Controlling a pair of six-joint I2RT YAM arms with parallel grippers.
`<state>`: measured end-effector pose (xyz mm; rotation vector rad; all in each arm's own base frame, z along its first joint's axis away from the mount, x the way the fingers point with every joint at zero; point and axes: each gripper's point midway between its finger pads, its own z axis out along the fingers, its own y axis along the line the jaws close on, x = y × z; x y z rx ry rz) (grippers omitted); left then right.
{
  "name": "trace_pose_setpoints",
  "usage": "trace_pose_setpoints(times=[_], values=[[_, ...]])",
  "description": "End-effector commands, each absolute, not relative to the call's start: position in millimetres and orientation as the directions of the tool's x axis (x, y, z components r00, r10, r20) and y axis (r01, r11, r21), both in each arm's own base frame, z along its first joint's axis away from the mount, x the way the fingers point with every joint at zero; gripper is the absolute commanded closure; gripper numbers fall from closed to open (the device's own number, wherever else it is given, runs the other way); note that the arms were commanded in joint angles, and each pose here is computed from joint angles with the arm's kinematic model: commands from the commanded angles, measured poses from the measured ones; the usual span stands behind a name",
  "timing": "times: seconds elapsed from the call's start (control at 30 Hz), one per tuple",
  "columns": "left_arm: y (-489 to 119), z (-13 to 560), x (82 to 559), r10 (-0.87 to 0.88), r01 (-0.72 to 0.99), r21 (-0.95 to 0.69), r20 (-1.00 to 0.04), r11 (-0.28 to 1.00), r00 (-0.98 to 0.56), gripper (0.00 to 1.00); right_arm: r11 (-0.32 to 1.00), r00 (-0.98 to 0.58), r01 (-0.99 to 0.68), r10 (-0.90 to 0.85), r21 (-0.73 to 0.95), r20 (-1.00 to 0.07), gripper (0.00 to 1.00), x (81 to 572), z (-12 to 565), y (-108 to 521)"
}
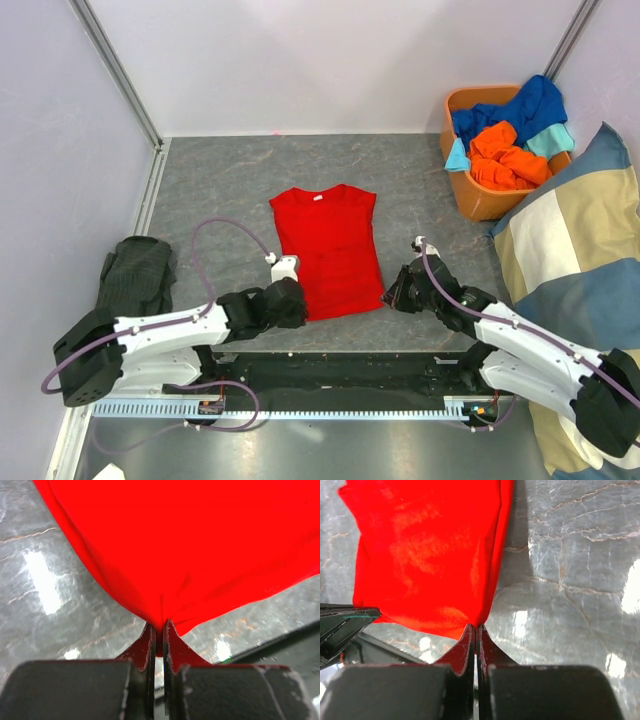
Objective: Fold and stack the t-shirts
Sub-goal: Grab one side of the 2/3 rectangular tshirt with both arms, then fold the long partially folded tshirt into a neat square
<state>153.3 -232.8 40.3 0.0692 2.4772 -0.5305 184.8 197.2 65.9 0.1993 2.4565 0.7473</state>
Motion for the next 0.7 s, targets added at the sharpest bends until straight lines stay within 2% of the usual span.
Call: trace_pose_setpoints(times=[0.0,0.37,0.67], values=[[-225,65,156,-0.104,0.136,-0.353,-0.583,0.926,-0.806,0.98,0.828,-0.815,-0.018,0.313,0.561,-0.488,1.0,188,96,197],[-228,137,228,-0.121,0.134,-0.248,-0.792,0.959,-0.599,0.98,0.88,-0.659,-0.073,0.31,0.469,-0.685,1.0,274,144,219],[-216,167,313,-0.192,0.106,-0.281,-0.842,0.954,-0.505,0.98,0.896,-0.58,-0.081,0.315,0.437,-0.752,1.0,355,168,244]])
